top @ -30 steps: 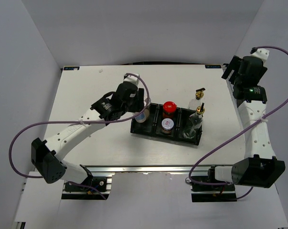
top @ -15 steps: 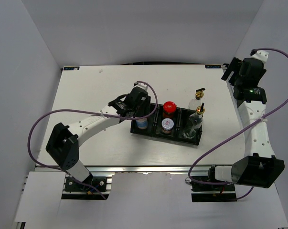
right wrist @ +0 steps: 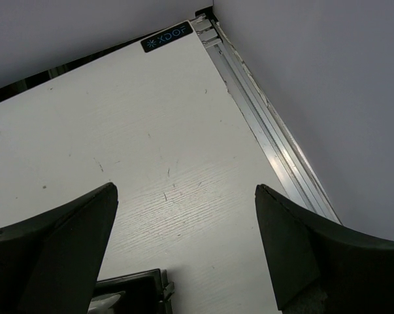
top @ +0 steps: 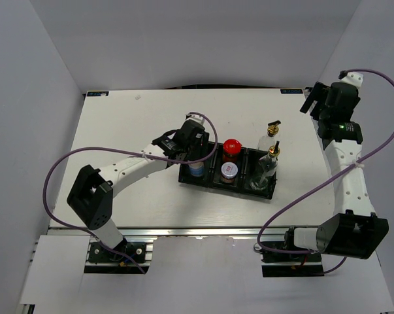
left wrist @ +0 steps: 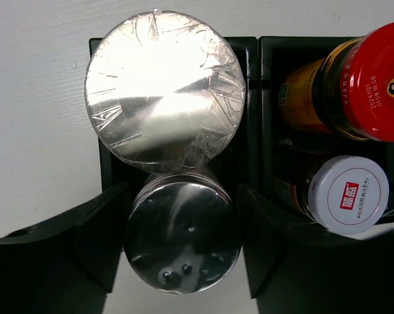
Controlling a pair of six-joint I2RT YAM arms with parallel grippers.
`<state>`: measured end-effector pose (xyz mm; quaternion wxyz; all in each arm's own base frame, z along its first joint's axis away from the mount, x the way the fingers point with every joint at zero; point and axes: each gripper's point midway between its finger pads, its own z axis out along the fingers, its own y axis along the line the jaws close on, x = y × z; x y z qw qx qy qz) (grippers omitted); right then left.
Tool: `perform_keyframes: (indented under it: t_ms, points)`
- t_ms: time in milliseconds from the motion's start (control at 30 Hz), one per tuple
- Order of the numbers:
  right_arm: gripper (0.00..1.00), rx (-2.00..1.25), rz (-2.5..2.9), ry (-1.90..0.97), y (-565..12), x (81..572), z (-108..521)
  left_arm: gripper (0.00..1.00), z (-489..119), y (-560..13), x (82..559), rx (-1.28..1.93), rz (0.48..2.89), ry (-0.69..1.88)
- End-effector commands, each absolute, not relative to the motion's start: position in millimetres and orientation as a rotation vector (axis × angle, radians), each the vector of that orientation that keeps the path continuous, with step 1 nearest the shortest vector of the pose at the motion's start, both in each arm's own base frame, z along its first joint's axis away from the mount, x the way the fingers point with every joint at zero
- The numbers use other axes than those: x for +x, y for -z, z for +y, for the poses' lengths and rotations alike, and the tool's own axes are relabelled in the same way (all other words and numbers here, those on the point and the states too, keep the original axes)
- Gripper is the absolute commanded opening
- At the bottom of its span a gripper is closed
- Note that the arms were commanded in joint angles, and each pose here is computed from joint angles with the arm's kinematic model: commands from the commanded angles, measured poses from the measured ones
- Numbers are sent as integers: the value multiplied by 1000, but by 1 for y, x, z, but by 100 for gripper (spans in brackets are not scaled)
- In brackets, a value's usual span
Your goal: Organize the condiment bottles
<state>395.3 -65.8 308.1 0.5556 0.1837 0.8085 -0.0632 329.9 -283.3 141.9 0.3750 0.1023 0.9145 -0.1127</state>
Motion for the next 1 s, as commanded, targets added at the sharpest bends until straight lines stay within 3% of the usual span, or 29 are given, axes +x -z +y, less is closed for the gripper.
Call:
perform_keyframes:
  t_ms: [0, 200, 233, 467, 667, 800, 967]
  points:
    - [90, 404, 1839, 119, -330, 395, -63, 79, -293, -169, 337, 244, 2263, 353]
    - [89, 398, 1828, 110, -334, 391, -61, 84, -295, -175, 335, 250, 2254, 378]
    - [89, 390, 1824, 99, -336, 391, -59, 98, -296, -178, 334, 253, 2249, 390]
    - [89, 368, 1820, 86, -339, 389, -56, 98, -287, -227, 334, 250, 2161, 393]
    - [89, 350, 1826, 71, -338, 391, -53, 98, -255, -310, 337, 142, 1969, 351]
    - [89, 357, 1845, 56, -332, 392, -51, 98, -209, -334, 361, -25, 1877, 207]
    - [89, 343, 1846, -3, -321, 393, -41, 98, -97, -324, 412, -351, 1808, 92]
